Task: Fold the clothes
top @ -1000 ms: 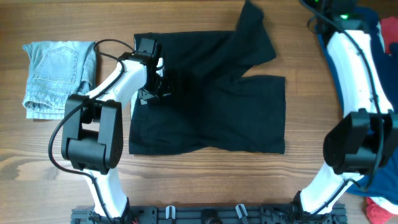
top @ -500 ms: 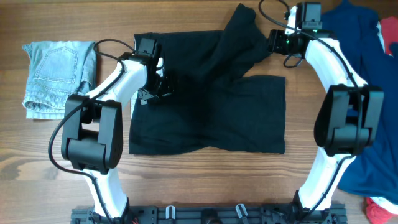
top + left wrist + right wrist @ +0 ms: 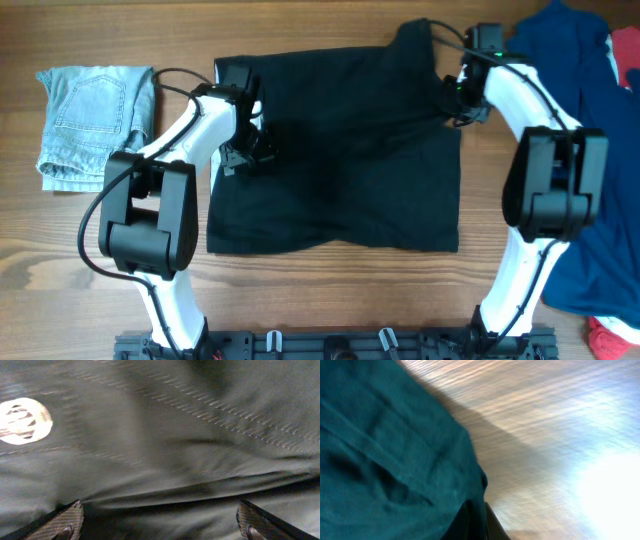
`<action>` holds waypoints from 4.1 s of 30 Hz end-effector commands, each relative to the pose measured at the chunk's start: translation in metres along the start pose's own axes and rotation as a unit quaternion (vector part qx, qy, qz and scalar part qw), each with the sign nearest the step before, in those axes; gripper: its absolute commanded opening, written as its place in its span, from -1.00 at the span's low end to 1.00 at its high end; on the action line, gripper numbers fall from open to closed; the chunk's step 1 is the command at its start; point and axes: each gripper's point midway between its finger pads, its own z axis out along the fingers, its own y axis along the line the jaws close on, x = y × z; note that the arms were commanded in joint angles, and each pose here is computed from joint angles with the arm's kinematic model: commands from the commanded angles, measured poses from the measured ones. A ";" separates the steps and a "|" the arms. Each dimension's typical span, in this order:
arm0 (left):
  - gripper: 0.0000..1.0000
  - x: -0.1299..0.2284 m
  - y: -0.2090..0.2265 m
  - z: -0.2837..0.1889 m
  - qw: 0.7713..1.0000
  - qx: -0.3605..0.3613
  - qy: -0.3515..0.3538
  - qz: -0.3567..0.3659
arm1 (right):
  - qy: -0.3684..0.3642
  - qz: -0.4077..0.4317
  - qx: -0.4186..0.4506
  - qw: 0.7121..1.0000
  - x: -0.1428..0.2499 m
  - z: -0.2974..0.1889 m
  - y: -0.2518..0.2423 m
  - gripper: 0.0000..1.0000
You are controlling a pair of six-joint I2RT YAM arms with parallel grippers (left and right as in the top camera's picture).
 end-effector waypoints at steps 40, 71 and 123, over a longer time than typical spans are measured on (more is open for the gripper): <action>1.00 0.150 0.135 -0.043 0.954 0.016 -0.050 -0.294 | 0.038 -0.076 -0.107 0.991 0.280 -0.164 0.027 -0.19; -0.92 0.119 0.105 -0.079 0.960 0.104 -0.122 -0.231 | 0.278 0.286 -0.027 0.917 0.381 -0.104 0.007 0.41; -0.92 0.183 0.081 -0.215 0.947 0.119 -0.264 -0.141 | -0.155 0.151 0.005 0.976 0.231 -0.261 -0.063 -0.92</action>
